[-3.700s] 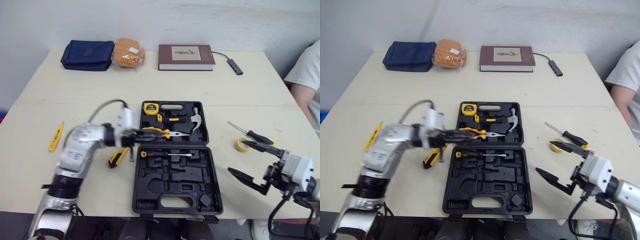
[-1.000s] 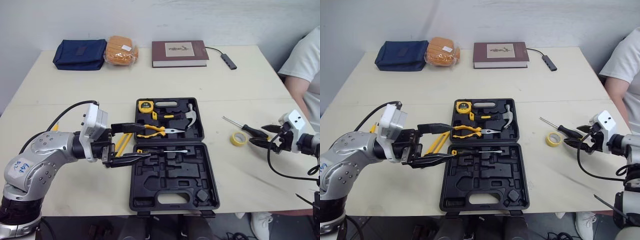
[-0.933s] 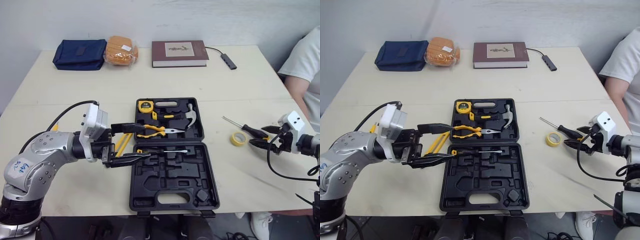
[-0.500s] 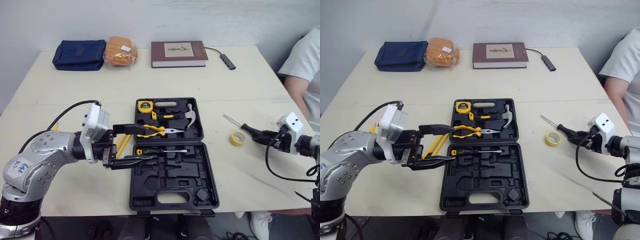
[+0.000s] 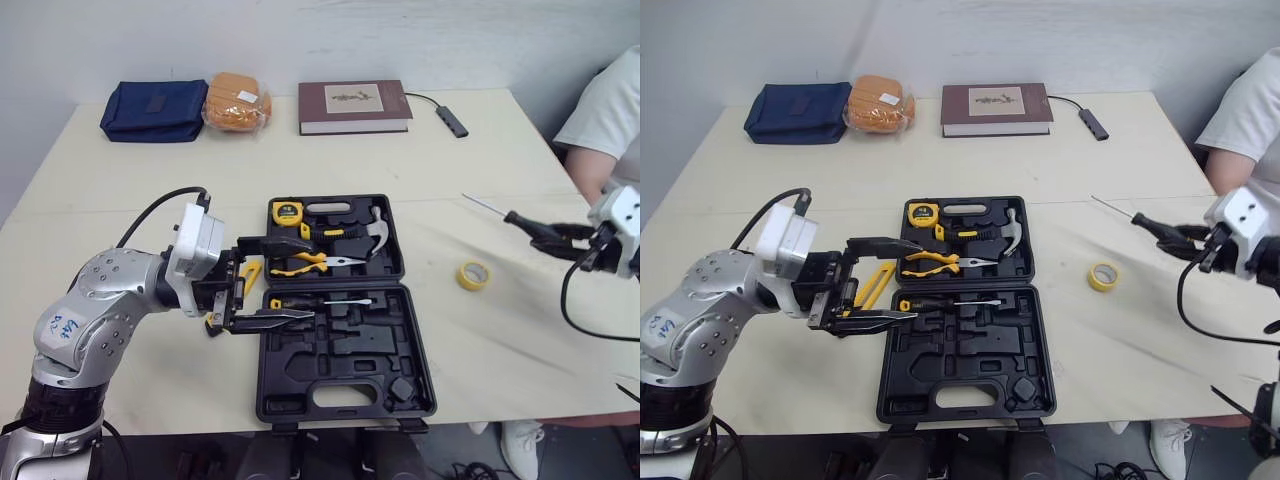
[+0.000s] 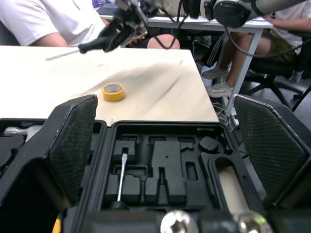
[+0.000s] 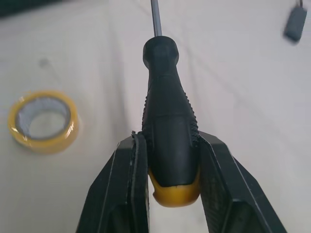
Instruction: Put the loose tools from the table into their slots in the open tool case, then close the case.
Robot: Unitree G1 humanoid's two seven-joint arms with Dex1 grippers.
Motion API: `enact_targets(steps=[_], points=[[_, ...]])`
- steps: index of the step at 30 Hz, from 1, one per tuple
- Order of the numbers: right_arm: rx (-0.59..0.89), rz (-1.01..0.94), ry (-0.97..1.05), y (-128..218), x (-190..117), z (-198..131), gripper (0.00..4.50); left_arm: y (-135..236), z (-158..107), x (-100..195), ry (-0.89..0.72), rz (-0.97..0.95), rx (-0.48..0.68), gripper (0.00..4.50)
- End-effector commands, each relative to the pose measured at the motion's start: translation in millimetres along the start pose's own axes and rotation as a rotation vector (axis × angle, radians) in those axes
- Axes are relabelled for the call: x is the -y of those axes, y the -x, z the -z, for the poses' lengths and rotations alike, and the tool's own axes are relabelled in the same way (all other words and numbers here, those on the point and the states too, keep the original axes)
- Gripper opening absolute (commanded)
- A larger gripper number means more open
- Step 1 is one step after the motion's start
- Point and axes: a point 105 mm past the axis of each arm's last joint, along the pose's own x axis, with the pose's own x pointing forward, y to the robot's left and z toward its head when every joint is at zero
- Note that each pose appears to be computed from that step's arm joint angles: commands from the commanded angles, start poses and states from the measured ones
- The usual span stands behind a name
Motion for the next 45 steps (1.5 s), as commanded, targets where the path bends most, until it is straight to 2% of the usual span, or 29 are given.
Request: enact_targets(steps=[1, 4, 8, 14, 17, 27, 45], points=[[0.037, -0.152, 0.083, 0, -25, -47, 0.94, 11, 4, -2, -0.001, -0.020, -0.012, 4.50], [0.057, -0.237, 0.079, -5, -48, -64, 0.94, 17, 8, -2, 0.017, -0.025, -0.022, 4.50], [0.072, -0.455, 0.159, -21, -107, -93, 0.94, 26, 21, 4, 0.055, -0.033, -0.063, 4.50], [0.054, -0.539, 0.194, -39, -149, -102, 0.94, 41, 35, 6, 0.039, -0.061, -0.154, 4.50], [0.031, -0.547, 0.150, -53, -169, -102, 0.94, 51, 42, 7, 0.033, -0.066, -0.203, 4.50], [-0.046, -0.548, 0.143, -72, -193, -91, 0.94, 50, 48, 13, 0.050, -0.059, -0.216, 4.50], [-0.133, -0.535, 0.209, -88, -198, -78, 0.94, 50, 51, 23, 0.075, -0.051, -0.247, 4.50]])
